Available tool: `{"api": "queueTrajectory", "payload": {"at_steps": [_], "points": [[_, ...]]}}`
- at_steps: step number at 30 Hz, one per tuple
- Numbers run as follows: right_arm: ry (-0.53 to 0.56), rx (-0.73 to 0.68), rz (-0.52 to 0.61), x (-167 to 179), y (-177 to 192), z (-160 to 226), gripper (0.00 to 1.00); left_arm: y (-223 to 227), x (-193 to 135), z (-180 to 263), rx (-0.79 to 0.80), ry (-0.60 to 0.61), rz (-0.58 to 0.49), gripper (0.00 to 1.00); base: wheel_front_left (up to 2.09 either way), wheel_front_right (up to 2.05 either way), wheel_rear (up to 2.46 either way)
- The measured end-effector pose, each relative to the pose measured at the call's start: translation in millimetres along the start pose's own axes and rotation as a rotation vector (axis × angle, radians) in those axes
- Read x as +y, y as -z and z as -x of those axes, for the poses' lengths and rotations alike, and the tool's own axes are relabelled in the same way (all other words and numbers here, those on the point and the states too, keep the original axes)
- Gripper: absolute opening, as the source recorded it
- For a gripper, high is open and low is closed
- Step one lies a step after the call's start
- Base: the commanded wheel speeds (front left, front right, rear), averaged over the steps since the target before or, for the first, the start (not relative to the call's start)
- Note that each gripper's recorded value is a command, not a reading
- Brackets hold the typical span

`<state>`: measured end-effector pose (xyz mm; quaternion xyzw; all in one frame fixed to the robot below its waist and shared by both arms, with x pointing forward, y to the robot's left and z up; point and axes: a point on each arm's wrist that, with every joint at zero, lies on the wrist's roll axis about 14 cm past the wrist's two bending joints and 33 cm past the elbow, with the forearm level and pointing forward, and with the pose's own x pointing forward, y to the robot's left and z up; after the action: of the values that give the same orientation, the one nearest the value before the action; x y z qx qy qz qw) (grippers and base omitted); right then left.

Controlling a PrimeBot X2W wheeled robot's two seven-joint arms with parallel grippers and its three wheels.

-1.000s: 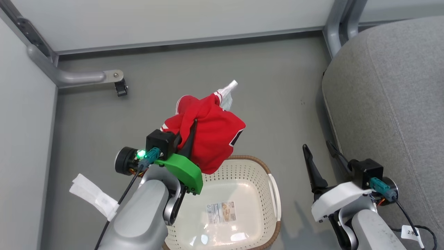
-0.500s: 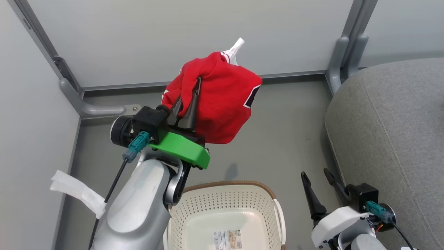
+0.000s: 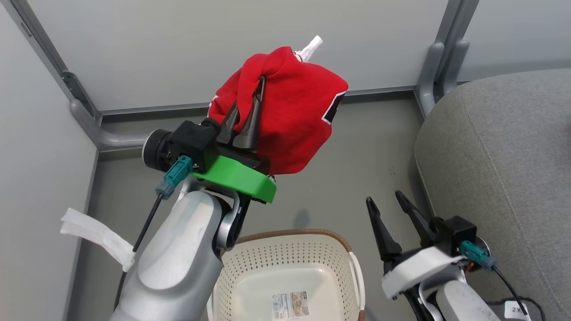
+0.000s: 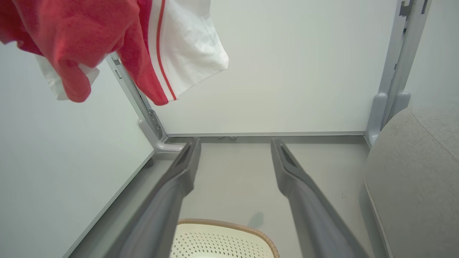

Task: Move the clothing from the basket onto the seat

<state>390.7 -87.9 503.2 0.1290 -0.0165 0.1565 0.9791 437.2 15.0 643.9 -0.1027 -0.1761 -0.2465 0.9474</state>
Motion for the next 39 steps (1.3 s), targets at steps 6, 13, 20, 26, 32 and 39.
{"api": "queueTrajectory", "payload": {"at_steps": [6,13,20,26,32,39], "points": [[-0.157,-0.154,0.002,44.9,-52.7,-31.6,1.0,4.2,-3.0,-3.0,0.002,0.014,0.013,0.0,0.0,0.0,0.0],[-0.311,-0.202,0.02,88.4,-75.0,-60.0,1.0,2.9,-9.1,-3.6,-0.004,0.042,0.028,0.0,0.0,0.0,0.0],[-0.4,-0.189,0.052,113.4,-75.4,-82.3,1.0,5.4,-14.9,0.5,0.006,0.066,0.05,0.0,0.0,0.0,0.0],[-0.444,-0.18,0.085,125.5,-73.9,-97.4,1.0,9.8,-18.8,3.7,0.021,0.081,0.076,0.0,0.0,0.0,0.0],[-0.469,-0.179,0.103,133.0,-73.9,-108.9,0.89,14.7,-20.8,7.0,0.038,0.085,0.099,0.0,0.0,0.0,0.0],[-0.452,-0.179,0.086,128.9,-73.4,-118.3,0.0,19.0,-14.2,9.9,0.053,0.063,0.115,0.0,0.0,0.0,0.0]]}}
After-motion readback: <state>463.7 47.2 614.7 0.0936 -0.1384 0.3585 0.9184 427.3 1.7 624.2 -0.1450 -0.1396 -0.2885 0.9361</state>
